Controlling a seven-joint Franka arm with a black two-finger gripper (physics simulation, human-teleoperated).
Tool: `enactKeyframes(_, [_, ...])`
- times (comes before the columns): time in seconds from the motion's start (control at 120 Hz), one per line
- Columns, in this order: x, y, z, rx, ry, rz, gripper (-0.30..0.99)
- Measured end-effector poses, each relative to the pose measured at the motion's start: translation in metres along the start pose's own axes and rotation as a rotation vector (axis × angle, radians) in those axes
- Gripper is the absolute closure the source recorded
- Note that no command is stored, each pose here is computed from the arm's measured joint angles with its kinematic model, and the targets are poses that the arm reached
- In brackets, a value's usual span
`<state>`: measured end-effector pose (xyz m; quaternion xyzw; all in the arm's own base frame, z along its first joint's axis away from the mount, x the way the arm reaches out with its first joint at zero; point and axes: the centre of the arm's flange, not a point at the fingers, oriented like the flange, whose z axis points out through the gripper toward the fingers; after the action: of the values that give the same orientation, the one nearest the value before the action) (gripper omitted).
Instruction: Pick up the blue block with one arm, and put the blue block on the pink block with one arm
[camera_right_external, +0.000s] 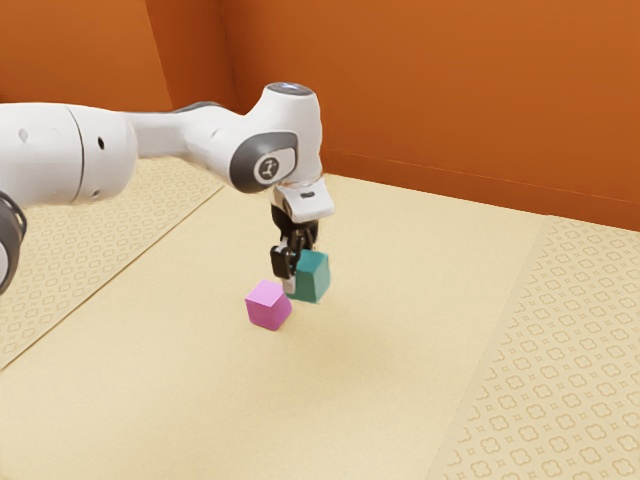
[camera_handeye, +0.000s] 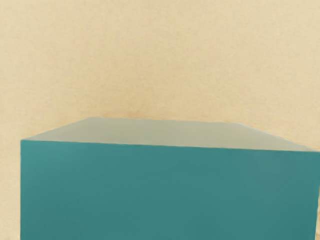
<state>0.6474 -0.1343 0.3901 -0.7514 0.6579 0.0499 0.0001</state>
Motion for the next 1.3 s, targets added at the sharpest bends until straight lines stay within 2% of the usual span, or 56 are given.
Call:
enactKeyframes(0.142, [-0.041,-0.014,0.006,-0.012,0.008,0.009,0.3])
enactKeyframes(0.325, [-0.062,-0.023,0.022,-0.034,0.008,0.079,0.3])
enactKeyframes(0.525, [-0.103,-0.034,0.029,-0.042,0.015,0.117,0.3])
enactKeyframes(0.858, [-0.126,-0.059,0.041,-0.032,0.029,0.205,0.3])
enactKeyframes(1.217, [-0.127,-0.064,0.062,-0.062,0.05,0.231,0.3])
enactKeyframes(1.3, [-0.126,-0.063,0.066,-0.068,0.059,0.232,0.24])
